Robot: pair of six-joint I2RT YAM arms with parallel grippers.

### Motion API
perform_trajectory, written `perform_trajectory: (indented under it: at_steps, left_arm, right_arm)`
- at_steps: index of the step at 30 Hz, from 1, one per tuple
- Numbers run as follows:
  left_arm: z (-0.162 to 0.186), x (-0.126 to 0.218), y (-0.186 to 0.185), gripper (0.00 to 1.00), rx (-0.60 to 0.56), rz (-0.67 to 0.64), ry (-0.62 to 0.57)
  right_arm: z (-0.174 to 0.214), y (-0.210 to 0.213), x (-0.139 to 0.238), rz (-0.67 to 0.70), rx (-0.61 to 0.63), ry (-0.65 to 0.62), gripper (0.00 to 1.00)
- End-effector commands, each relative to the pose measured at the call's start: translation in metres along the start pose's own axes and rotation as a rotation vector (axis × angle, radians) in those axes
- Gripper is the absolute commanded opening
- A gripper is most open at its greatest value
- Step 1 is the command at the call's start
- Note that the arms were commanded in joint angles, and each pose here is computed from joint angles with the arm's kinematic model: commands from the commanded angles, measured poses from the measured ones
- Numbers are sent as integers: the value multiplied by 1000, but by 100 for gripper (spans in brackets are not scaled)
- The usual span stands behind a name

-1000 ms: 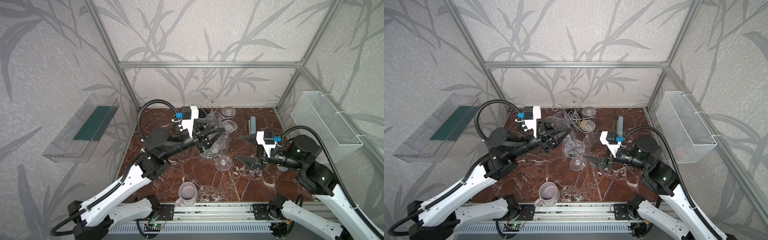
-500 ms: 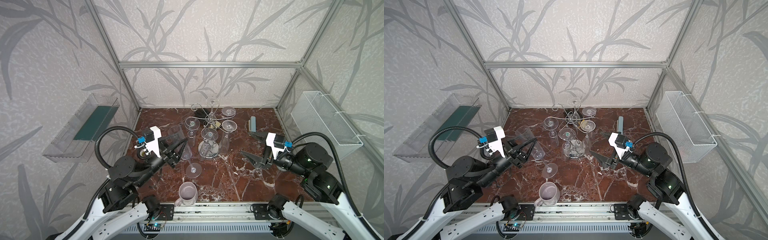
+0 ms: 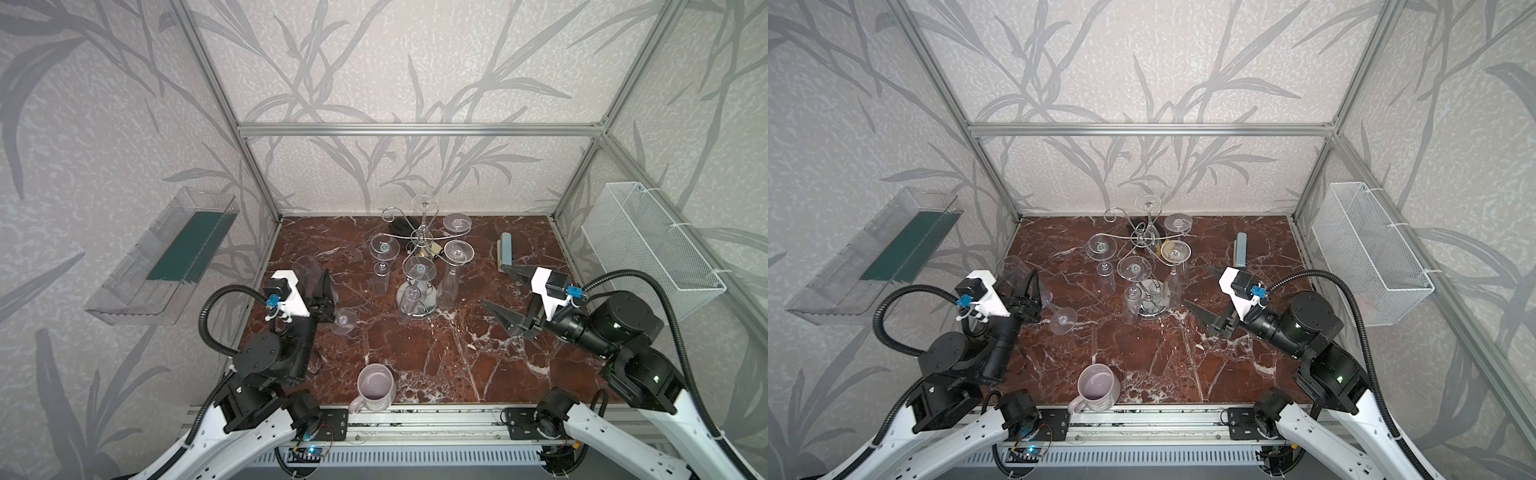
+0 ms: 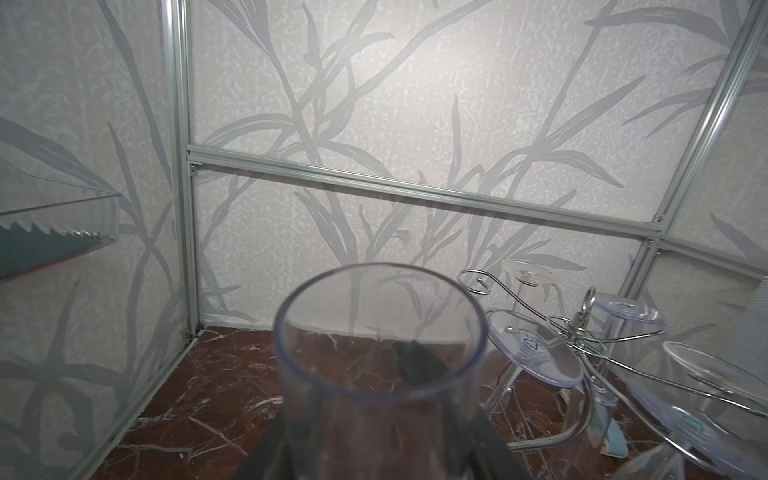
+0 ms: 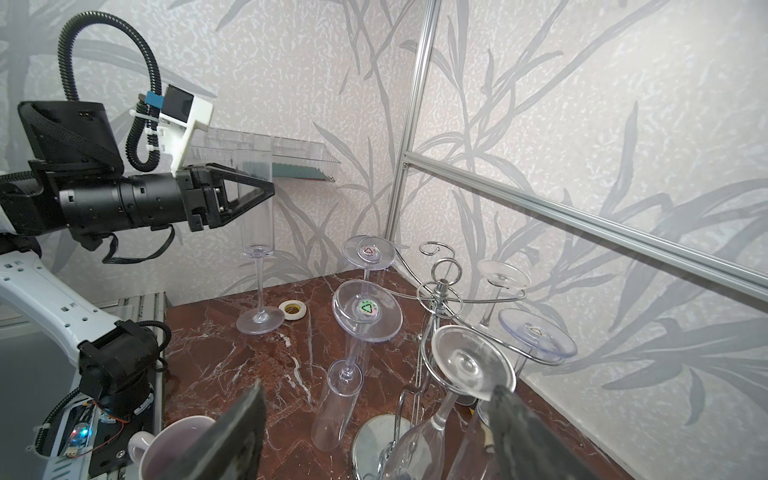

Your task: Take the wine glass off the wine glass rack

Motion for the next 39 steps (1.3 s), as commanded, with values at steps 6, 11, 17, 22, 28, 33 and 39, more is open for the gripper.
perform_trajectory:
  at_steps: [6,11,17,22,28,33,39]
  left_arm:
    - [13,-48,10,29,-86,-198,-56]
    - [52,-97,19,29,15,-179,29]
    - [84,-151,18,29,26,-139,55]
    - [108,-193,11,29,2,-82,51]
    - [130,-237,2,29,-32,-32,37]
    - [148,-259,-4,29,-82,-16,-26]
    - [170,-277,-8,29,-90,5,-16]
  right_arm:
    - [5,-1,9,29,-19,5,82]
    - [12,-5,11,52,-19,25,83]
    - [26,-13,11,103,-48,40,83]
    - [39,-21,8,143,-76,43,83]
    - [49,-29,4,188,-91,57,83]
    - [57,-36,0,218,-100,79,83]
    - [62,-39,-3,235,-100,100,83]
Point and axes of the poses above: each gripper's point midway between its finger pads, its own x axis back along the fingers, its own y axis along the line the jaws close on, z = x × y, the point moved 1 cm from there along x, back along the fingers, and after that the axes turned 9 degrees about -x, right-handed, at the moved point
